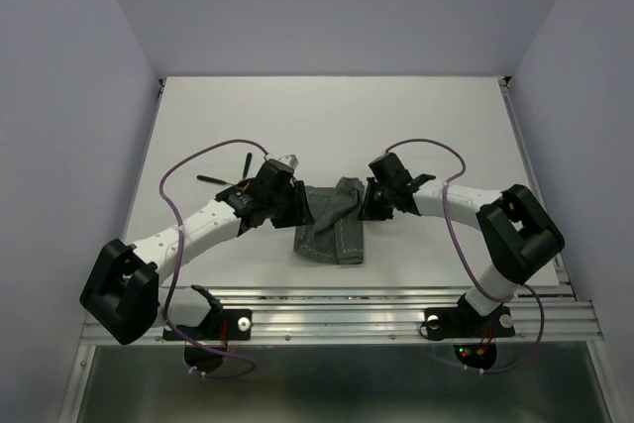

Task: Fold the napkin into a case and place the utensils inside
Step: Fold the 2/3-rectangle-folded napkin at the center of the board.

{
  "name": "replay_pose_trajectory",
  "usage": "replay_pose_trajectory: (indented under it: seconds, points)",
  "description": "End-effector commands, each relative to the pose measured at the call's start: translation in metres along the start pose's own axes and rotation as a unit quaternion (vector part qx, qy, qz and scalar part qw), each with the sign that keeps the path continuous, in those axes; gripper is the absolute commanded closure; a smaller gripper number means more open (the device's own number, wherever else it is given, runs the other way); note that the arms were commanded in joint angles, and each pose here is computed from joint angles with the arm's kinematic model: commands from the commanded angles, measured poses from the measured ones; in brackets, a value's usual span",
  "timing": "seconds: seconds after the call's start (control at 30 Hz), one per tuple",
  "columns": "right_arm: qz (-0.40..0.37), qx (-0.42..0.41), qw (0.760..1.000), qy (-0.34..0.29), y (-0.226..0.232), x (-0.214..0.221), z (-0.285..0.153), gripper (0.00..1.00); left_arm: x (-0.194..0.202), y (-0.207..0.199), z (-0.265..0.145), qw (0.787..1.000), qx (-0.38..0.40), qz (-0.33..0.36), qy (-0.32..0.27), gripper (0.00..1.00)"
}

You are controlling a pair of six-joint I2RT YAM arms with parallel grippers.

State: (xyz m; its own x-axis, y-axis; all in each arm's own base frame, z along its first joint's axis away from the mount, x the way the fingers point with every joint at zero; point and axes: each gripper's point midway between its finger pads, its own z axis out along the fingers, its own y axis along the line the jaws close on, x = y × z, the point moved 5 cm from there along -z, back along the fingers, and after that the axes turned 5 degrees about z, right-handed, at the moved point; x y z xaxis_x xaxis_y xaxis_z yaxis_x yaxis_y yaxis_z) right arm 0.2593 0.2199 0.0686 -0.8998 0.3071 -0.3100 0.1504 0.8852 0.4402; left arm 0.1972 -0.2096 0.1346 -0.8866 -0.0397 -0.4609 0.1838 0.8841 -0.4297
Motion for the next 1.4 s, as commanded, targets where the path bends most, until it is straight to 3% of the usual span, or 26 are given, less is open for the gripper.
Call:
replay_pose_trajectory:
  seconds: [0.0, 0.1, 0.3, 0.53, 0.6, 0.7, 0.87, 1.2, 1.37]
  points:
    - [0.016, -0.011, 0.999, -0.036, 0.008, -0.014, 0.0, 0.91, -0.002, -0.001, 0.0, 1.0, -0.003, 0.004, -0.008, 0.51]
    - [0.042, -0.011, 0.998, -0.045, 0.003, -0.01, -0.003, 0.99, -0.004, 0.001, 0.001, 1.0, -0.011, 0.006, -0.01, 0.5]
    - [0.101, -0.024, 0.993, -0.051, -0.012, 0.008, -0.013, 0.99, -0.016, 0.01, 0.007, 1.0, -0.024, -0.002, -0.018, 0.41]
    - [0.133, -0.032, 0.989, -0.049, -0.022, 0.02, -0.012, 0.99, -0.037, 0.02, 0.038, 0.999, -0.039, -0.008, -0.002, 0.38]
    - [0.135, -0.028, 0.989, -0.051, -0.022, 0.019, -0.013, 0.95, -0.042, 0.019, 0.048, 0.999, -0.039, 0.0, 0.007, 0.37]
    - [0.133, -0.013, 0.989, -0.07, -0.022, 0.012, -0.021, 0.77, -0.058, 0.011, 0.064, 0.999, -0.032, 0.012, 0.013, 0.35]
    - [0.117, 0.002, 0.986, -0.118, -0.025, -0.002, -0.041, 0.71, -0.069, 0.011, 0.077, 0.998, -0.053, 0.022, 0.019, 0.34]
    - [0.082, 0.038, 0.985, -0.147, -0.034, -0.009, -0.059, 0.7, -0.077, 0.027, 0.102, 0.992, -0.124, 0.028, 0.029, 0.43]
    - [0.049, 0.039, 0.985, -0.16, -0.025, -0.022, -0.068, 0.7, -0.07, 0.029, 0.115, 0.99, -0.13, 0.029, 0.049, 0.55]
